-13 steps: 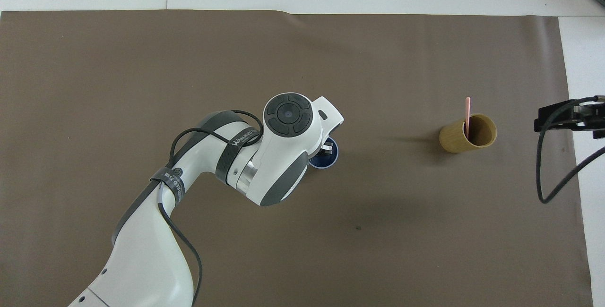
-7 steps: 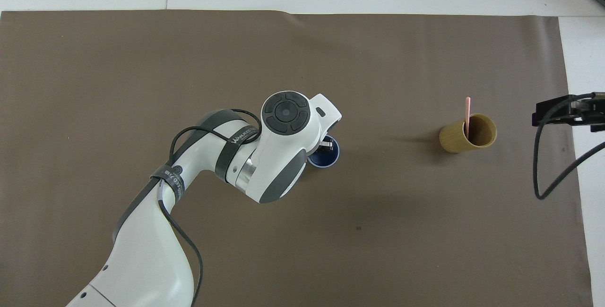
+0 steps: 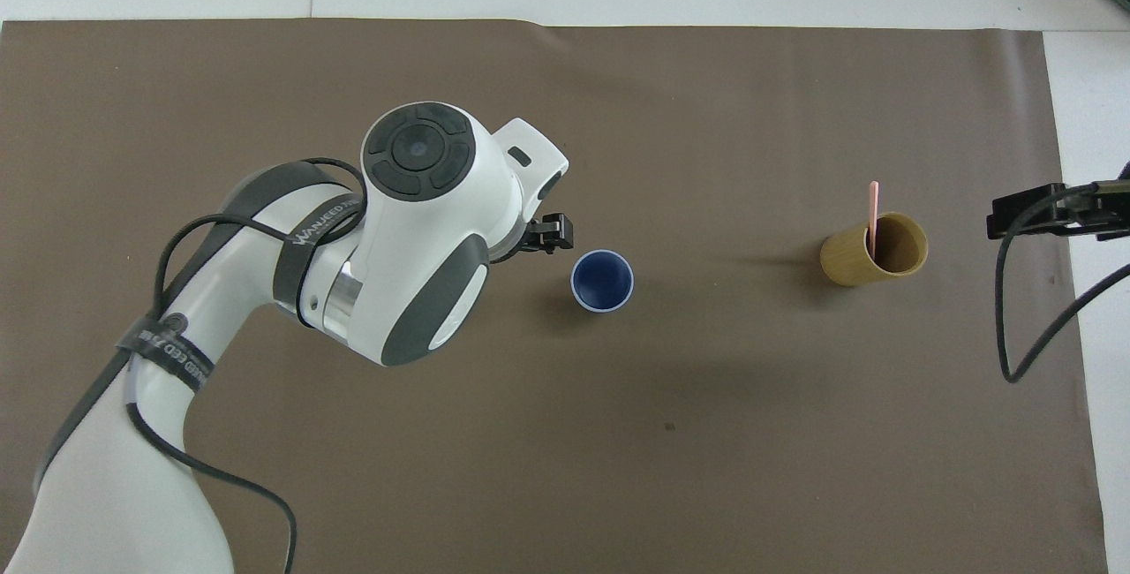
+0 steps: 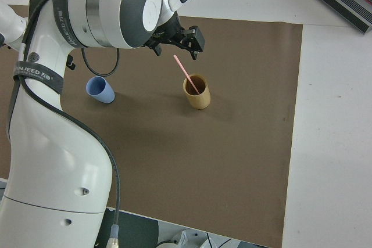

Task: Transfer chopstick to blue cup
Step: 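Retract the left gripper while the right gripper reaches the tan cup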

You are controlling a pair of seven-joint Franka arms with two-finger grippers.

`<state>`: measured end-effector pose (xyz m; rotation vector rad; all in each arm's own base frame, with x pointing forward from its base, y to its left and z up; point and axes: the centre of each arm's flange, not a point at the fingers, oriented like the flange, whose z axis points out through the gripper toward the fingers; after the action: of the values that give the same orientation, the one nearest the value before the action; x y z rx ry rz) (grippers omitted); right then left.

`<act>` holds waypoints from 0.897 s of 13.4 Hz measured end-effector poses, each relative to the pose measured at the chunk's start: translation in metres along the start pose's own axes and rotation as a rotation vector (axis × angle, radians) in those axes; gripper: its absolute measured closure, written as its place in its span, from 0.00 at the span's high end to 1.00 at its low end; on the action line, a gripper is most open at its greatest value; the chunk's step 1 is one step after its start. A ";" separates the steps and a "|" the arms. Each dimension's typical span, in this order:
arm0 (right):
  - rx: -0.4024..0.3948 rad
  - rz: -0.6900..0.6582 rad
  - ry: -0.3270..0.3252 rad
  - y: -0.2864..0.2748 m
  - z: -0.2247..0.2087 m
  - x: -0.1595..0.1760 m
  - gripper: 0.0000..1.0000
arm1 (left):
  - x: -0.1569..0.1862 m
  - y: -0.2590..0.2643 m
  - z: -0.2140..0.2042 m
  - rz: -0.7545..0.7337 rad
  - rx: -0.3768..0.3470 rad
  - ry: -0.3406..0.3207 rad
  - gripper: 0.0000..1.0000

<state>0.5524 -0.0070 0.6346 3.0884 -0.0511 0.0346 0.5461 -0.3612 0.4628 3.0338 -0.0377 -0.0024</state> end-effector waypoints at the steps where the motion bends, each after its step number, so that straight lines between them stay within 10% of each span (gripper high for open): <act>1: -0.003 -0.012 -0.008 -0.007 0.009 0.006 1.00 | 0.004 -0.017 -0.017 -0.008 0.002 0.004 1.00; 7: -0.020 -0.110 -0.051 -0.068 0.096 0.059 1.00 | 0.017 -0.163 -0.092 0.065 0.048 -0.084 1.00; 12: -0.057 -0.156 -0.017 -0.091 0.133 0.079 0.77 | 0.010 -0.263 -0.134 0.149 0.040 -0.124 1.00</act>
<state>0.6375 0.0737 0.4992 3.0248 0.1841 0.0008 0.5631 -0.0858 0.5682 3.0582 -0.2760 -0.1789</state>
